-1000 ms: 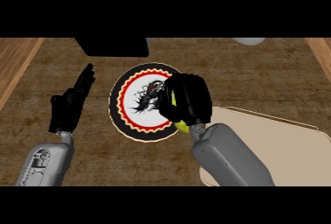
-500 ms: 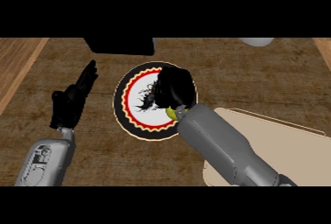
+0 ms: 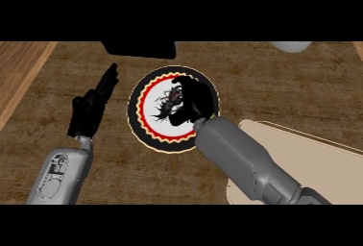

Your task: Pick the pear from the tray and place it in the plate

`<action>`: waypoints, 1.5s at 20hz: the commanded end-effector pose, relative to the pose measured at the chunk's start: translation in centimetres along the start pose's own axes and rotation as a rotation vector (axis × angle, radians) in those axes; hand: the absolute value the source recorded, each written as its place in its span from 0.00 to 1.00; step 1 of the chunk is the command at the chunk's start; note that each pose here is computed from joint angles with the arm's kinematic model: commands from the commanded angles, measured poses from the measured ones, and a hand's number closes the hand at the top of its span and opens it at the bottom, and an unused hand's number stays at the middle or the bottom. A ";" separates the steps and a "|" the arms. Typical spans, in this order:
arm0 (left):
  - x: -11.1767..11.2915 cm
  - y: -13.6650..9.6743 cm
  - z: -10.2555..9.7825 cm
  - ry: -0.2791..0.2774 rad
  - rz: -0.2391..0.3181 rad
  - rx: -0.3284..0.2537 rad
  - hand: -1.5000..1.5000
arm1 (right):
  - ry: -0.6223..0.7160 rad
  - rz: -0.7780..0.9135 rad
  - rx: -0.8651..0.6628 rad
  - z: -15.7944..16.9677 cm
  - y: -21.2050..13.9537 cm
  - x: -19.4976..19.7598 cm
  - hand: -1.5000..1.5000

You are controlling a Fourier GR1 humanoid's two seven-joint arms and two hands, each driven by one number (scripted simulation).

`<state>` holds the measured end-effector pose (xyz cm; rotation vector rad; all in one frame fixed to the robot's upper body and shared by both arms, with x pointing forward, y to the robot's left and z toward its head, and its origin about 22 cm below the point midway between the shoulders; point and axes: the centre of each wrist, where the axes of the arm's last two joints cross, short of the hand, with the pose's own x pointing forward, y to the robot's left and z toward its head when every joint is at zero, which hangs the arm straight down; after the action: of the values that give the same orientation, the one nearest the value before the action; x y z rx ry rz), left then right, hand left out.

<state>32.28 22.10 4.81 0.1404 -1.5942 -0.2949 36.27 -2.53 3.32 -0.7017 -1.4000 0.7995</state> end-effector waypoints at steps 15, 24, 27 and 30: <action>-1.2 2.7 2.2 0.048 0.005 0.084 0.50 | 0.034 -0.582 -0.366 -0.4 -3.4 -4.1 0.00; -0.8 3.8 1.4 0.049 0.008 0.086 0.50 | 0.002 -0.585 -0.303 4.8 -7.3 -13.4 0.00; 0.4 2.7 1.7 0.042 0.014 0.085 0.50 | 0.009 -0.563 -0.318 3.7 -9.7 -17.0 0.00; -1.3 2.1 3.5 0.060 -0.012 0.102 0.50 | -0.005 -0.587 -0.295 6.6 -10.6 -19.3 0.00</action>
<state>29.69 25.86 4.06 0.2209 -1.5589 -0.2128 32.28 -21.63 1.58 -0.4771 -1.6181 0.1230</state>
